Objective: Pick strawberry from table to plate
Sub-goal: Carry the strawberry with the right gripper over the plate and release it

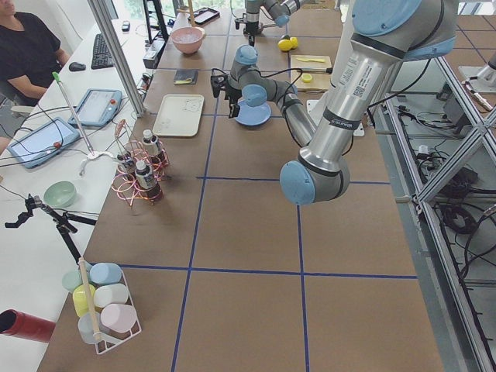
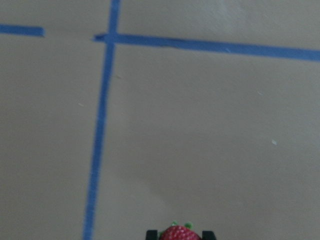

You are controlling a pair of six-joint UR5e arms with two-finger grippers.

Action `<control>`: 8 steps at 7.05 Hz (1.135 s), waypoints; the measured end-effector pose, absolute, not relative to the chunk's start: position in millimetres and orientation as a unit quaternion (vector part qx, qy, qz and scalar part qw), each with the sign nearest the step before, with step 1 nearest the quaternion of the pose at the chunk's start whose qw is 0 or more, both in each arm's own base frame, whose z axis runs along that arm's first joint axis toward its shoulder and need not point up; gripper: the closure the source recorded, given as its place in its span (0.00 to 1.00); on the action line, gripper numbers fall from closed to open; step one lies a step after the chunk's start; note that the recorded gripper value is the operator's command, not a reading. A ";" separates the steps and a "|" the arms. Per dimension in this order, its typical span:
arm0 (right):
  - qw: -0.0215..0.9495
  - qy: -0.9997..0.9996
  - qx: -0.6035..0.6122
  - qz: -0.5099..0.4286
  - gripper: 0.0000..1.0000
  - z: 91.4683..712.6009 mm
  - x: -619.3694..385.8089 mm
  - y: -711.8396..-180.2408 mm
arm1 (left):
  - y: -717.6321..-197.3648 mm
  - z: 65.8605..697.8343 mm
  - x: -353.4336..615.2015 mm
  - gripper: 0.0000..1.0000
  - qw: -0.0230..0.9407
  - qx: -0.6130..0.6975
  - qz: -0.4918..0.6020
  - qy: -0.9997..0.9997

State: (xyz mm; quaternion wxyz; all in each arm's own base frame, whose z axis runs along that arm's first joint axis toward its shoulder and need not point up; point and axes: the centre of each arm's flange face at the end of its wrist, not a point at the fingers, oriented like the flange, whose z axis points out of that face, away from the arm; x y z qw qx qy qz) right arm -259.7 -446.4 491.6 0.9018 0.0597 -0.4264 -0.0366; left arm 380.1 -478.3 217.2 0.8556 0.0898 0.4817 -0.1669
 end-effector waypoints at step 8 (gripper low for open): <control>0.906 -0.421 0.032 0.018 1.00 188.1 -566.0 -430.7 | -505.9 386.7 206.7 0.00 0.934 0.152 0.080 0.313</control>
